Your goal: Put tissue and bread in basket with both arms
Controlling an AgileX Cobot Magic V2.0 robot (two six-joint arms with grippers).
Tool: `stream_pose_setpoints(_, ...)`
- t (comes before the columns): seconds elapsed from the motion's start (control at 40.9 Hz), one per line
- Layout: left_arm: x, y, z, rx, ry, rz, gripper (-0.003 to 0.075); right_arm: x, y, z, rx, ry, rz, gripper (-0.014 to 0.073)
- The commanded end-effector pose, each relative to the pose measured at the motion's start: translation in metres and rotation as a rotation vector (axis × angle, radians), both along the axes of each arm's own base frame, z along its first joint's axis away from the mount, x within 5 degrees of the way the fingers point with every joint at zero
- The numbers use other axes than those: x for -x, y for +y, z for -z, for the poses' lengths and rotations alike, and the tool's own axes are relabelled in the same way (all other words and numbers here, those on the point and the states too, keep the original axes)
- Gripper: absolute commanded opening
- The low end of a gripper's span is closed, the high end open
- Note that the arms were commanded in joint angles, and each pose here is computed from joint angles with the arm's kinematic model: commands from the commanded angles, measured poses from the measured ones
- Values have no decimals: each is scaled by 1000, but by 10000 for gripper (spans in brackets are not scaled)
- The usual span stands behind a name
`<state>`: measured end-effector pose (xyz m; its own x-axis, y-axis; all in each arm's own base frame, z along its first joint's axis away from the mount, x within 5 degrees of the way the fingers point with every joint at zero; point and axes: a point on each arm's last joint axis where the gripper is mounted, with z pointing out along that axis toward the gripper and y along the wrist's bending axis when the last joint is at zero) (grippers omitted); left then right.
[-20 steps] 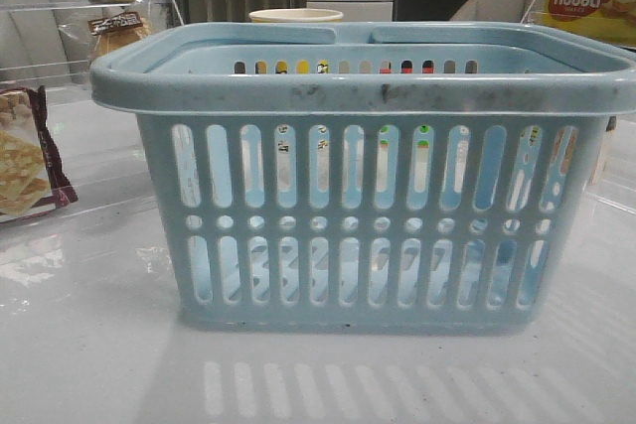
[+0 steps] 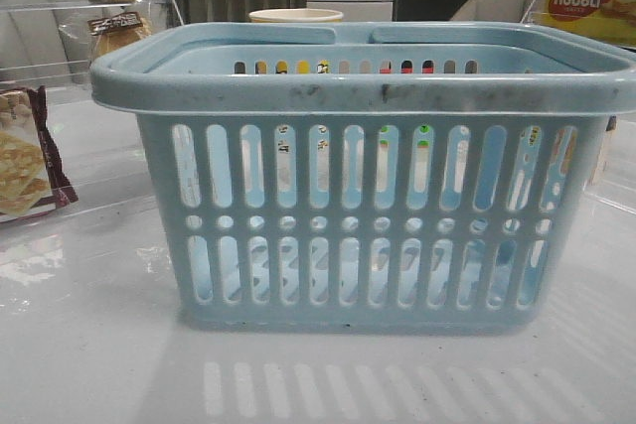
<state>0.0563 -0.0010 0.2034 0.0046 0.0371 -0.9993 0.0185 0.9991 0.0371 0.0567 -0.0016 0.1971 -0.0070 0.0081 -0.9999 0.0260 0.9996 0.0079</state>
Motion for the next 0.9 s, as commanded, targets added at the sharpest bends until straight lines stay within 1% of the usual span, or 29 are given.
stream_pose_setpoints(0.0,2,0,-11,17,-118,0,90,2,0,-8,16,-98,1,56)
stream_pose_setpoints(0.342,2,0,-11,17,-118,0,90,2,0,-10,17,-114,1,56)
stream_pose_setpoints(0.391,2,0,-12,17,-132,0,90,2,0,-11,17,-129,0,56)
stream_pose_setpoints(0.464,4,0,-20,20,-199,1,90,3,0,-17,18,-170,-1,56)
stream_pose_setpoints(0.586,10,0,-46,25,-334,5,90,9,0,-43,19,-228,0,56)
stream_pose_setpoints(0.684,19,0,-76,26,-400,6,90,18,1,-75,20,-293,3,56)
stream_pose_setpoints(0.782,27,0,-103,27,-436,6,90,26,0,-103,21,-311,6,56)
stream_pose_setpoints(0.88,30,0,-128,33,-430,7,90,26,0,-127,21,-286,8,56)
